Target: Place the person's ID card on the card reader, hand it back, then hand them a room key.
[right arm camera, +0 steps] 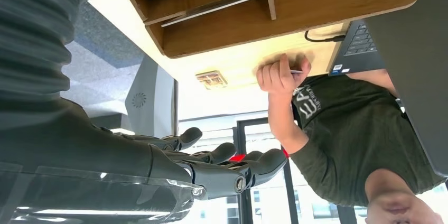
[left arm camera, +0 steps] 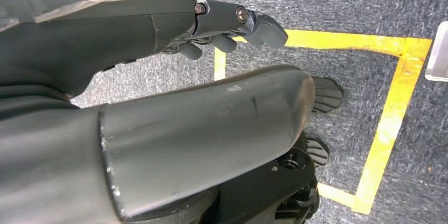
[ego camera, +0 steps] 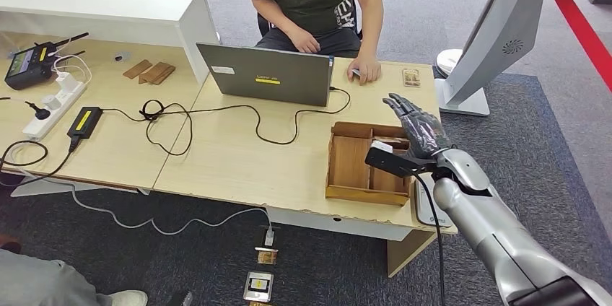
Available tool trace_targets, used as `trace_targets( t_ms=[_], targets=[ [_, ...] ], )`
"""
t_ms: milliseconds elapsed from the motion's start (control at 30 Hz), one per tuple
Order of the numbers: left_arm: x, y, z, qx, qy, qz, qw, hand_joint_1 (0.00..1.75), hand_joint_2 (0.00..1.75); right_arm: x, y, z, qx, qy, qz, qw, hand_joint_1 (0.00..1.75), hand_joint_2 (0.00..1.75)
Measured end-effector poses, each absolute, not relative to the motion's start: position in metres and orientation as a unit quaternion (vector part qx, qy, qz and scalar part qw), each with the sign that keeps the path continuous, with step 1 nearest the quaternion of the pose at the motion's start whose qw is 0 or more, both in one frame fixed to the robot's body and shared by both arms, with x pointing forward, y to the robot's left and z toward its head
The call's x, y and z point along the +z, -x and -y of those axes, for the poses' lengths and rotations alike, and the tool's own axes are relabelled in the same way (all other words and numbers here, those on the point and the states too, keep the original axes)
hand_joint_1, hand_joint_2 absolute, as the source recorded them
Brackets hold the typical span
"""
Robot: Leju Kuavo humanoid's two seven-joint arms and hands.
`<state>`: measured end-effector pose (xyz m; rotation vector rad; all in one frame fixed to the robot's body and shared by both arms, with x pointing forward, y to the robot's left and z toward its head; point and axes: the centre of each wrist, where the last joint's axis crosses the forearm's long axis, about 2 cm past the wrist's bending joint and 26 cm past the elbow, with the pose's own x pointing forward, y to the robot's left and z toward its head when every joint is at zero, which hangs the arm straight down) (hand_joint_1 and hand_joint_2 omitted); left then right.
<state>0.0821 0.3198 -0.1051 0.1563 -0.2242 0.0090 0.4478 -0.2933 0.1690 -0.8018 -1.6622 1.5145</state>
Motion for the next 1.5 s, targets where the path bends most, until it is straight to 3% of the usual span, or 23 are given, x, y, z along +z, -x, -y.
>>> trace_targets(
  t_ms=[1500],
  targets=[
    [-0.105, -0.082, -0.319, -0.003, -0.081, 0.112, 0.99, 0.0, 0.0, 0.158, -0.443, 0.294, 0.612, 0.317, 0.62, 0.375, 0.0, 1.75]
  ],
)
